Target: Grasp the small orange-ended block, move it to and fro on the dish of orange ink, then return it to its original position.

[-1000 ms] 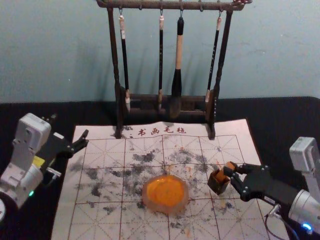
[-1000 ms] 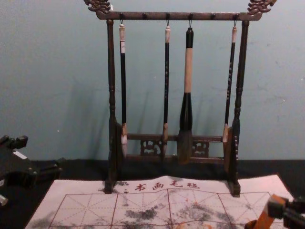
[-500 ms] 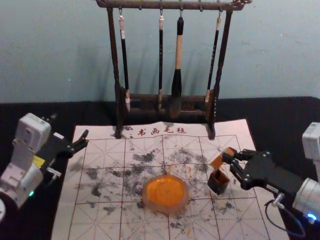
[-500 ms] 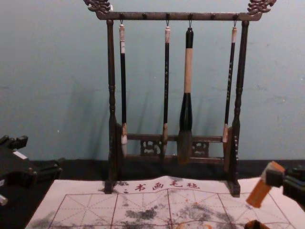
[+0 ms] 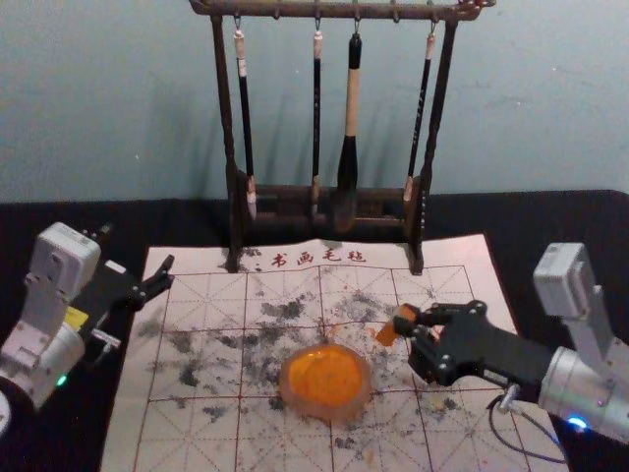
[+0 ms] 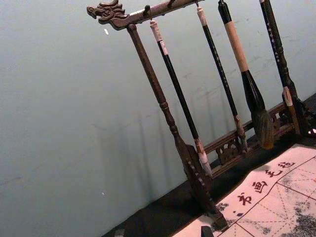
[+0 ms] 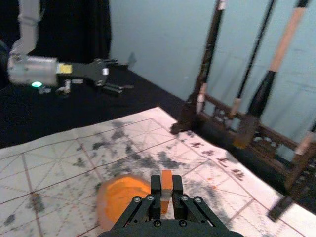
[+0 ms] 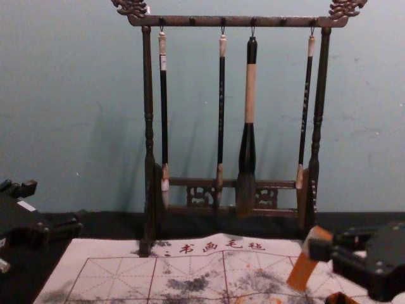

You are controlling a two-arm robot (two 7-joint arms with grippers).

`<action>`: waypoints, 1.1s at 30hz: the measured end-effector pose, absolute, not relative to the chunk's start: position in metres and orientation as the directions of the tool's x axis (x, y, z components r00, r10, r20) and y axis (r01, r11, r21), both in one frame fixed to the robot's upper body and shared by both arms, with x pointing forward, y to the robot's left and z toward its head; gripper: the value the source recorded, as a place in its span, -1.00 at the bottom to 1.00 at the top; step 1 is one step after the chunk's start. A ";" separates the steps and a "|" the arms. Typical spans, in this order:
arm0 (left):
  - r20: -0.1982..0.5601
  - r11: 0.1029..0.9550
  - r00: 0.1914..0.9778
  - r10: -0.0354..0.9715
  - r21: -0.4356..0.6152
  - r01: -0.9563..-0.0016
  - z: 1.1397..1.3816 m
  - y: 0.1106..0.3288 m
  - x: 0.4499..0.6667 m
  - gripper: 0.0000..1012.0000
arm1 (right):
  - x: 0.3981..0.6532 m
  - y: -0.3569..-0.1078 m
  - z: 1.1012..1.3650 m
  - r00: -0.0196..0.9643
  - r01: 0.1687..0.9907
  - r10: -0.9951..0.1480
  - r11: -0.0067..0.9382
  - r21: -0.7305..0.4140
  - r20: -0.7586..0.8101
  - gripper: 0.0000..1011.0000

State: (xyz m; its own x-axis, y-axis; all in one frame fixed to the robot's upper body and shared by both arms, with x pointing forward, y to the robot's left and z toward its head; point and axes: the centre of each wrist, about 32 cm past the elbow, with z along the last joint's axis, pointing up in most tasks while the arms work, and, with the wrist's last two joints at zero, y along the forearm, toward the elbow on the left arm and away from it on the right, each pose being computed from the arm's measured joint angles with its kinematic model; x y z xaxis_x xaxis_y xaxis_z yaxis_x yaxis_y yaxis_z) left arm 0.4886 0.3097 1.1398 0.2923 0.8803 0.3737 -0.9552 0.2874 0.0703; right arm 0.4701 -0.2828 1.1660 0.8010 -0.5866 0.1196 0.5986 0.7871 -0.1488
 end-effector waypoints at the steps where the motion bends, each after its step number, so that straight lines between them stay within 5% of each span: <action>1: 0.374 0.287 0.292 0.880 0.070 -0.955 1.140 0.310 0.489 0.98 | 0.471 -0.280 1.166 0.811 0.584 -0.571 0.796 -0.157 0.124 -0.79; 33: 0.374 0.287 0.292 0.880 0.070 -0.955 1.140 0.310 0.489 0.98 | 0.482 -0.237 1.168 0.883 0.469 -0.426 0.821 -0.325 0.199 -0.79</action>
